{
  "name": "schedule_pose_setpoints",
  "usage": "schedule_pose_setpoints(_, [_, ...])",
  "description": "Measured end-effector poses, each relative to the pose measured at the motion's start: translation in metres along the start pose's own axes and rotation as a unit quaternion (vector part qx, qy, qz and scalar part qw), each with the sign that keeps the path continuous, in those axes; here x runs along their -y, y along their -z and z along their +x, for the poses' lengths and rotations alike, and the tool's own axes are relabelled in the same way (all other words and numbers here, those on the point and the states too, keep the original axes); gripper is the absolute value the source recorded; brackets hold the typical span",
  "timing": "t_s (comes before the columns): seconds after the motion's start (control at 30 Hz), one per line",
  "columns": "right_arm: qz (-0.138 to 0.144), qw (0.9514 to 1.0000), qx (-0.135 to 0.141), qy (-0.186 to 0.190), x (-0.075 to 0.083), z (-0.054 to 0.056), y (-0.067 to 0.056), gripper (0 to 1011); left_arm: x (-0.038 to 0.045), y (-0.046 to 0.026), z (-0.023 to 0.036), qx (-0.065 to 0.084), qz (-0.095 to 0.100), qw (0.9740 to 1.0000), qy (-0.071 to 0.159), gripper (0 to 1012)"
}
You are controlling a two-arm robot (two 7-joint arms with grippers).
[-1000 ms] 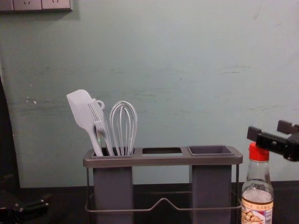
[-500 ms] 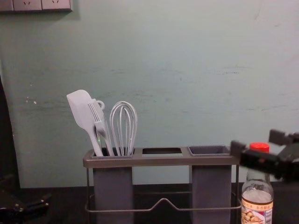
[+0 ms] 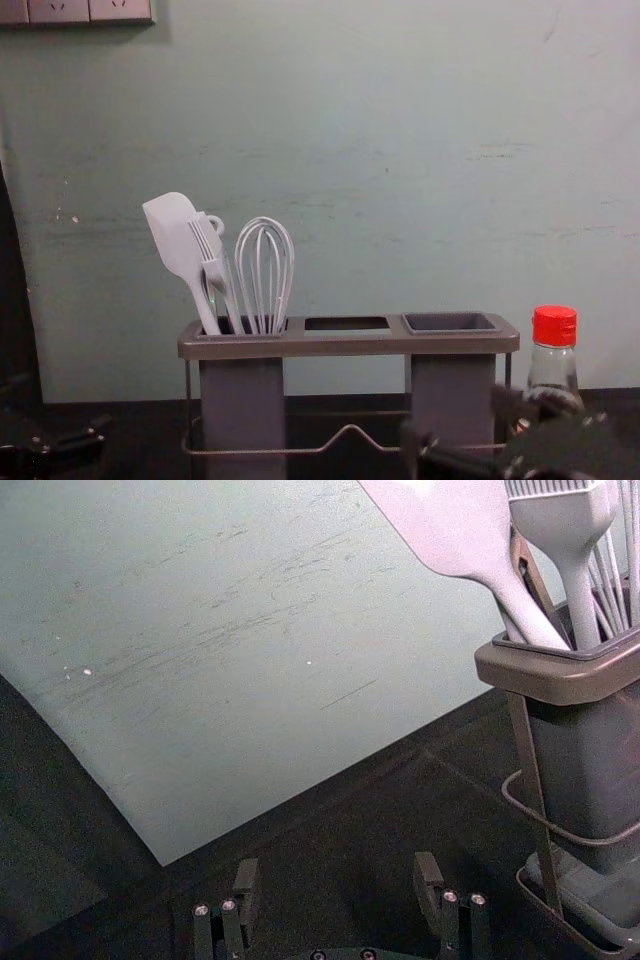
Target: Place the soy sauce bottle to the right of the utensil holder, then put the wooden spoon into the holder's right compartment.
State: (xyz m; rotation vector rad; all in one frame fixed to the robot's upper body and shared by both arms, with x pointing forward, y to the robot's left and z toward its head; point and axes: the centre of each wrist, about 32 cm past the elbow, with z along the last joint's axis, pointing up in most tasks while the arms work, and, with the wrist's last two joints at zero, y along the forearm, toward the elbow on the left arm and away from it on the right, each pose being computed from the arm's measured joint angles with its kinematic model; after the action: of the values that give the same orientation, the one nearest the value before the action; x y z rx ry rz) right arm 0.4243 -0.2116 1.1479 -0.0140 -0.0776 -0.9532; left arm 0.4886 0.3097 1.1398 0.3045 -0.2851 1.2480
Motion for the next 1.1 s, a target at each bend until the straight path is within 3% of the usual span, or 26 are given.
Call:
schedule_pose_setpoints(0.4, [-0.030,0.9995,-0.002,-0.007,-0.011,-0.016,0.020,1003,0.0000,0.0000,0.0000,0.000,0.000,1.0000,0.000,1000])
schedule_pose_setpoints(1.1, [-0.029,0.9996,-0.002,-0.006,-0.011,-0.016,0.020,1003,0.0000,0.0000,0.0000,0.000,0.000,1.0000,0.000,1000])
